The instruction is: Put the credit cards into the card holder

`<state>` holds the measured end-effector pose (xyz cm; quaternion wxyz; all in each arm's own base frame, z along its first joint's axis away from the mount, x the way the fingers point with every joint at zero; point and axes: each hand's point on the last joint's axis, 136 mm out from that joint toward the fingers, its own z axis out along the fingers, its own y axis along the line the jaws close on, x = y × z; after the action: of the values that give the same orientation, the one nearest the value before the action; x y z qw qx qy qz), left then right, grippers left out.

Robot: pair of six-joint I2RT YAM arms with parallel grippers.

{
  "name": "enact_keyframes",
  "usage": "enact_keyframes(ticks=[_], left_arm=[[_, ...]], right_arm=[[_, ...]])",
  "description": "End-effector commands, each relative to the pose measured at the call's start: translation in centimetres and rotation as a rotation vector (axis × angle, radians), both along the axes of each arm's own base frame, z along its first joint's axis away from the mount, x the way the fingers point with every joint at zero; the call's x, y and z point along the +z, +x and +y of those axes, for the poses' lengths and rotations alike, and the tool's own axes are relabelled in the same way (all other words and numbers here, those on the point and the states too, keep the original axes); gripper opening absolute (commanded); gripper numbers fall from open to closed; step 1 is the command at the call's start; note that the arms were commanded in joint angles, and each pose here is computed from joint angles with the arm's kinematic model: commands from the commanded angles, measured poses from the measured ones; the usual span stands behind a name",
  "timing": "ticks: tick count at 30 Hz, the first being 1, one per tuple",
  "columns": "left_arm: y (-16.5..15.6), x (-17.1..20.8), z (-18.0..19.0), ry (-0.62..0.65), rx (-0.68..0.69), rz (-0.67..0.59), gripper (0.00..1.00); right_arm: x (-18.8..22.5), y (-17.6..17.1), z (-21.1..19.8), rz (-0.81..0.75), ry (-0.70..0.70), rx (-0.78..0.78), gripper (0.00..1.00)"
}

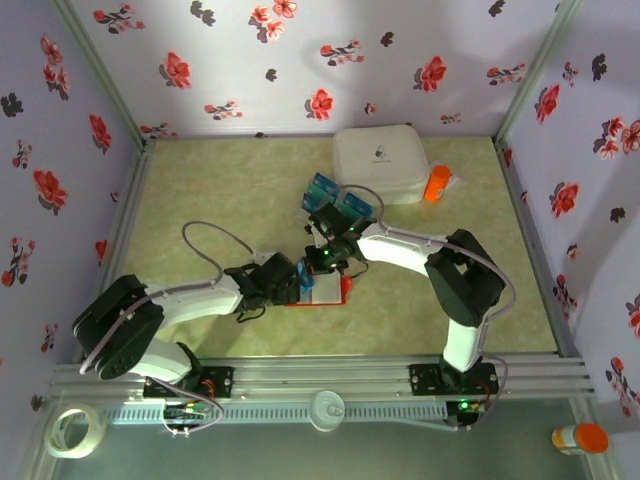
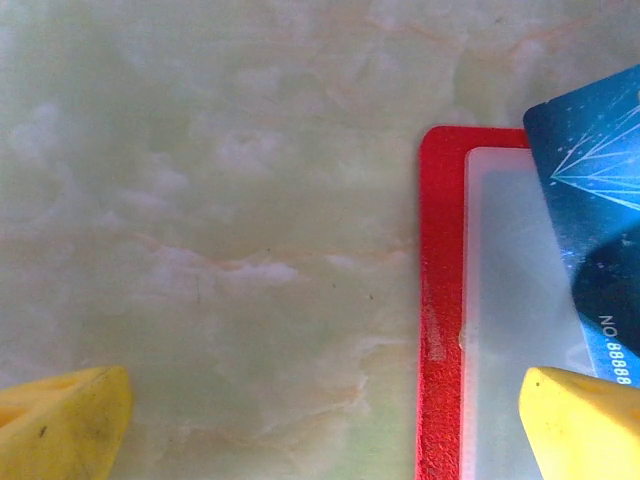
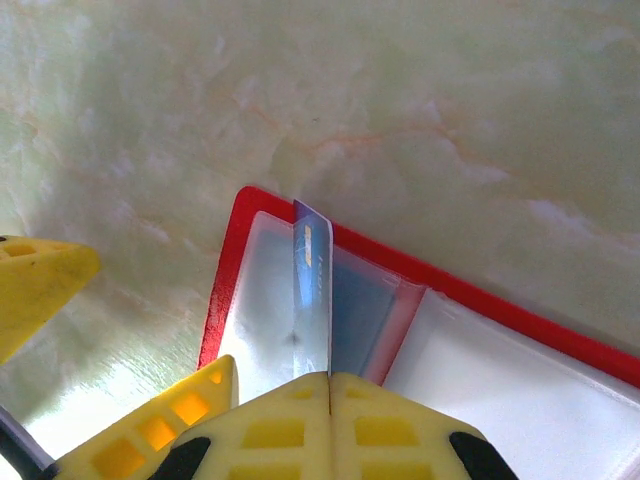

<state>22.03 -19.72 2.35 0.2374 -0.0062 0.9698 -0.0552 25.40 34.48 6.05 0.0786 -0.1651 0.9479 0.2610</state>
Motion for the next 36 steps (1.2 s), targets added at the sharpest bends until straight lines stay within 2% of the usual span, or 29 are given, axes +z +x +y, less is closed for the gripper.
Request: enact_keyframes(ticks=[1,7,11,22,36], left_arm=[[-0.2,-0.4,0.2,0.010,0.004,0.000,1.00],[-0.8,-1.2,1.2,0.025,0.033,0.010,1.00],[-1.0,-1.4,1.3,0.029,0.034,0.016,1.00],[-1.3,-1.6,1.9,0.034,0.049,0.019,1.00],[-1.7,-1.7,2.6,0.044,0.065,0.021,1.00]], right_arm=[[0.8,-0.2,-0.1,0.003,0.019,-0.016,0.00],[4.2,1.0,-1.1,-0.041,0.105,-0.086,0.00],[4.9,1.3,-2.3,-0.065,0.149,-0.159,0.00],[3.9,1.0,-4.7,-0.135,0.333,-0.366,0.00],[2.7,0.3,-4.6,-0.160,0.443,-0.421,0.00]])
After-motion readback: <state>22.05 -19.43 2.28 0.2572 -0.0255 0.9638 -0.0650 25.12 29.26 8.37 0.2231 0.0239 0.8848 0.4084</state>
